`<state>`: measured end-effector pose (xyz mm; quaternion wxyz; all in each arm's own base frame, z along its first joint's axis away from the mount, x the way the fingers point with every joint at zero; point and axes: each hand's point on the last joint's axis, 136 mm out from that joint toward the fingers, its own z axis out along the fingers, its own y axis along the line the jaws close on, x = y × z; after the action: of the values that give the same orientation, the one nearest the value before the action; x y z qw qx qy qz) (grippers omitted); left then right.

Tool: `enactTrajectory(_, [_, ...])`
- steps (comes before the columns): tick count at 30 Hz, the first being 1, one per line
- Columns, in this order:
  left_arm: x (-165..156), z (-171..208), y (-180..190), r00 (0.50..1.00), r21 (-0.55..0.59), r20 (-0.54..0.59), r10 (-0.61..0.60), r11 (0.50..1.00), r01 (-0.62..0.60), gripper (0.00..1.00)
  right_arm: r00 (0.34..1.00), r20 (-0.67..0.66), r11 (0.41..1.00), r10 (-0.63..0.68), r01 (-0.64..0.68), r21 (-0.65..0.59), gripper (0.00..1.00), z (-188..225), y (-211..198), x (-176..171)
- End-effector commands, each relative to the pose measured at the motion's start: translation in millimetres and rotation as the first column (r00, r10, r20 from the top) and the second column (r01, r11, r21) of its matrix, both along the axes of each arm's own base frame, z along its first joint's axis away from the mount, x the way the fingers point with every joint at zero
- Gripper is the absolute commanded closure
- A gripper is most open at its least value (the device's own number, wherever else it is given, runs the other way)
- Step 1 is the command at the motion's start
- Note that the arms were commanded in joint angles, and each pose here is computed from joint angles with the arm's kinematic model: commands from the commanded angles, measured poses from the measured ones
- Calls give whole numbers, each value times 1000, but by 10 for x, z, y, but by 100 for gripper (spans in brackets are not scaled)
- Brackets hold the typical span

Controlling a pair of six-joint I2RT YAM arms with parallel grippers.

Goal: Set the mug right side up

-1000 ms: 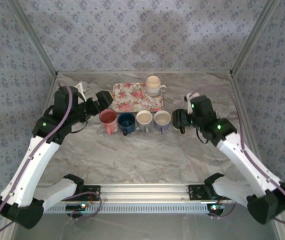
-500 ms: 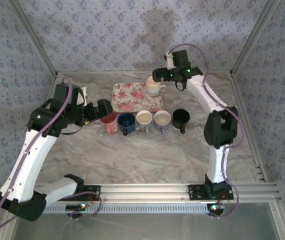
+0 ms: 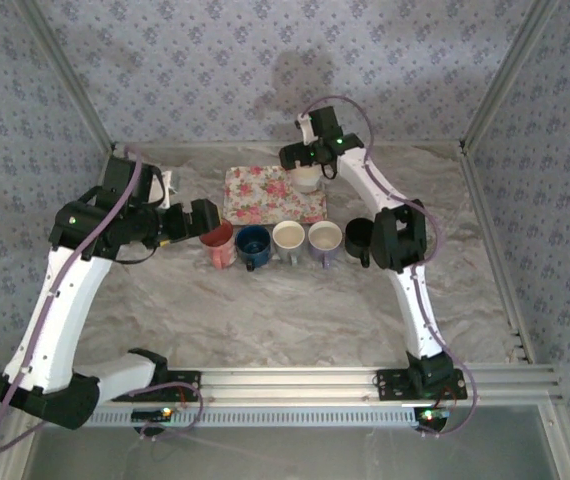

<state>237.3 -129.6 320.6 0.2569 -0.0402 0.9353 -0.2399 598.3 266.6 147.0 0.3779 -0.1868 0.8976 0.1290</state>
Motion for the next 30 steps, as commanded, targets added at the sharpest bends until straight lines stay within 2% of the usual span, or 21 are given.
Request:
enactTrajectory(1, [-48, 17, -7, 999, 5, -1, -33, 999, 33, 1, 1000, -18, 998, 13, -15, -66, 0, -154, -61, 20])
enactTrajectory(6, [-41, -38, -8, 999, 10, -17, -36, 999, 36, 1, 1000, -12, 990, 15, -16, -138, 0, -339, -82, 60])
enactTrajectory(20, [-17, -147, -16, 999, 8, -45, -30, 1000, 30, 1, 999, -47, 987, 17, -24, -157, 0, -653, -61, 64])
enactTrajectory(30, [-48, -206, 28, 998, -4, -63, -8, 1000, 8, 1, 998, -69, 984, 5, -17, -175, 9, -815, -71, 35])
